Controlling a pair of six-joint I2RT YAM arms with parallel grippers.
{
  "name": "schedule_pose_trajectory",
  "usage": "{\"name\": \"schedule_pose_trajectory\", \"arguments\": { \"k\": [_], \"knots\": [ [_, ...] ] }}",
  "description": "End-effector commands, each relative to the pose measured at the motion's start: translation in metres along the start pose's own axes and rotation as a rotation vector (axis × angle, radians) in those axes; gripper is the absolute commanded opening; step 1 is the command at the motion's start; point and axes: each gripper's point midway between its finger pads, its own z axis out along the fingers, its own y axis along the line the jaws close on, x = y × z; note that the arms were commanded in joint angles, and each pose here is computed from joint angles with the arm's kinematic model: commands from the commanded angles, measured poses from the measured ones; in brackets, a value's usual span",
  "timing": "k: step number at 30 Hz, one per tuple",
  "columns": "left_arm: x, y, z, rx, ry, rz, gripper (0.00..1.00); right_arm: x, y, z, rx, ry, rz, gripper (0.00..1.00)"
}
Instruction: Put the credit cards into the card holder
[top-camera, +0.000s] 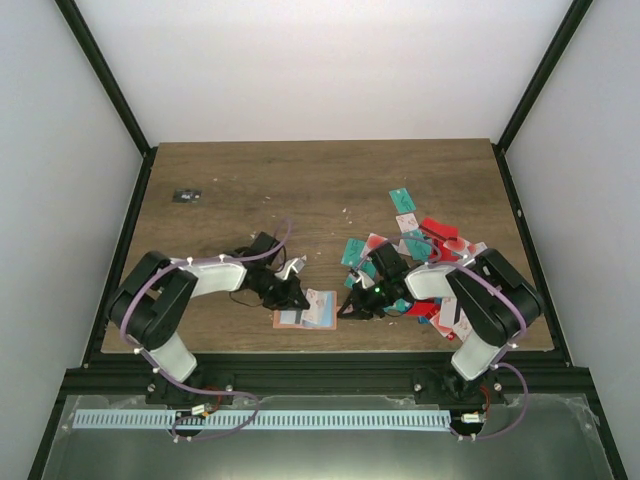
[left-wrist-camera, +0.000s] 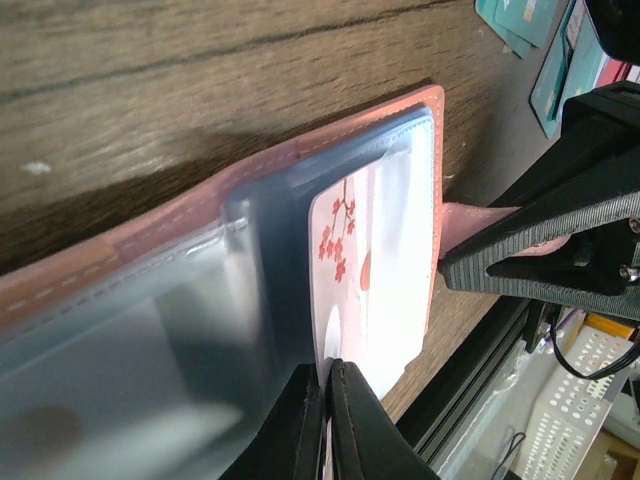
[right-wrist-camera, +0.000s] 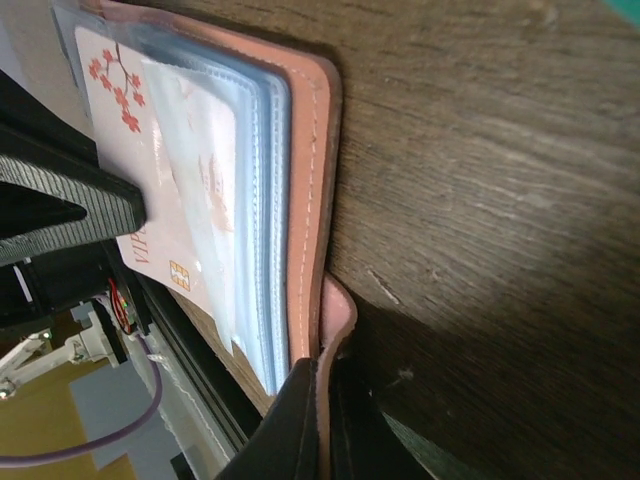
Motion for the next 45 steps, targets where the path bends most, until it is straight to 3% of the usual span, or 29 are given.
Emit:
{"name": "schedule_pose_trajectory", "arguments": {
  "k": [1, 22, 37, 40, 45],
  "knots": [
    [0.011, 0.017, 0.005, -0.039, -0.015, -0.087, 0.04, 0.002, -0.008, 0.006, 0.011, 0.005, 0.064, 0.01],
    [0.015, 0.017, 0.019, -0.053, -0.071, -0.196, 0.04, 0.005, -0.013, 0.013, -0.007, 0.028, 0.138, 0.01],
    [0.021, 0.014, 0.025, -0.101, -0.037, -0.212, 0.13, 0.003, -0.011, 0.012, -0.009, 0.025, 0.147, 0.01],
    [0.018, 0.011, 0.019, -0.128, -0.051, -0.197, 0.18, 0.002, -0.011, 0.011, 0.002, 0.018, 0.138, 0.01],
    [0.018, 0.013, 0.004, -0.215, -0.051, -0.159, 0.36, -0.005, -0.008, 0.007, 0.025, -0.004, 0.103, 0.02]
  ]
}}
